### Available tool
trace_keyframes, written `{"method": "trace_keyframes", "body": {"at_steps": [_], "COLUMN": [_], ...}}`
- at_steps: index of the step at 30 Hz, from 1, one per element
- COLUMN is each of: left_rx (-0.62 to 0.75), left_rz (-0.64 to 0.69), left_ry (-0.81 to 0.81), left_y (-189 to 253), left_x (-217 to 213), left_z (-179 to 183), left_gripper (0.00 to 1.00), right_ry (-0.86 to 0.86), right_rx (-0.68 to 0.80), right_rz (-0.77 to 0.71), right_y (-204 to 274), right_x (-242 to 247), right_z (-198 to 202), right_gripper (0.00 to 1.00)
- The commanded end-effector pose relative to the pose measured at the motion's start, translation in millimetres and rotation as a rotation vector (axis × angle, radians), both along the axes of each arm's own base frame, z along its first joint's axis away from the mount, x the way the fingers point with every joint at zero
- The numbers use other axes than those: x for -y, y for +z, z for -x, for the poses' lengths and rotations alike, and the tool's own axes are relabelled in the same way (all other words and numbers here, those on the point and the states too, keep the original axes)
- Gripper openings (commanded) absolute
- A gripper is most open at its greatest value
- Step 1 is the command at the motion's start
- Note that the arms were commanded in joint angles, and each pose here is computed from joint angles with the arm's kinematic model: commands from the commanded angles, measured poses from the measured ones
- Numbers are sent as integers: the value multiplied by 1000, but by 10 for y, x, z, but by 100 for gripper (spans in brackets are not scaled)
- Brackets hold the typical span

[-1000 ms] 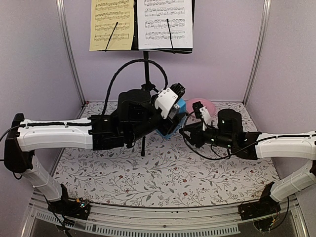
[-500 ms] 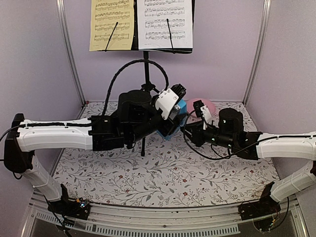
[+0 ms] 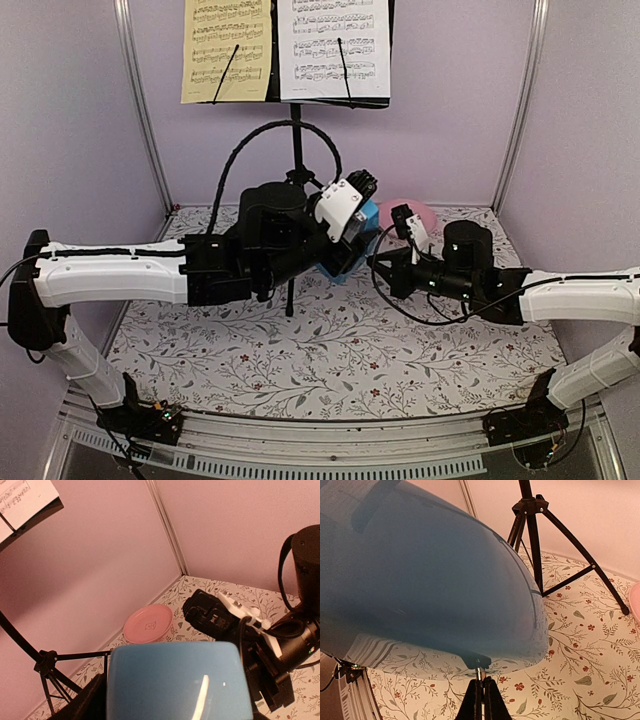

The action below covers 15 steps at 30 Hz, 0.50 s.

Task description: Set up the instrument practice props

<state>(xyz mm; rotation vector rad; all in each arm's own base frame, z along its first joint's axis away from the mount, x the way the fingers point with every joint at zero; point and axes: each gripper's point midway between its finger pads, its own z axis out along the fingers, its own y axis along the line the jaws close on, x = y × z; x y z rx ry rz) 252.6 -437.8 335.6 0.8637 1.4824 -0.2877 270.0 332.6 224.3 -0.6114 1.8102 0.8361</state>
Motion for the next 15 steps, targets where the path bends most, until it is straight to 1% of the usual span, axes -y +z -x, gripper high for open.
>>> {"method": "trace_keyframes", "body": {"at_steps": [1, 8, 15], "left_rx": [77, 72, 65], "left_rz": [165, 181, 201], "left_ry": [-19, -30, -47], "left_y": [566, 543, 499], "left_x": [-31, -76, -126], "left_z": [105, 140, 188], "left_gripper": [11, 11, 11], "right_ry": [1, 9, -9], "right_rx": [-15, -52, -102], "right_rz": [-74, -136, -204], "right_y": [103, 130, 128], "right_x": [19, 27, 165], "right_z": [67, 106, 22], "right_gripper": [0, 0, 0]}}
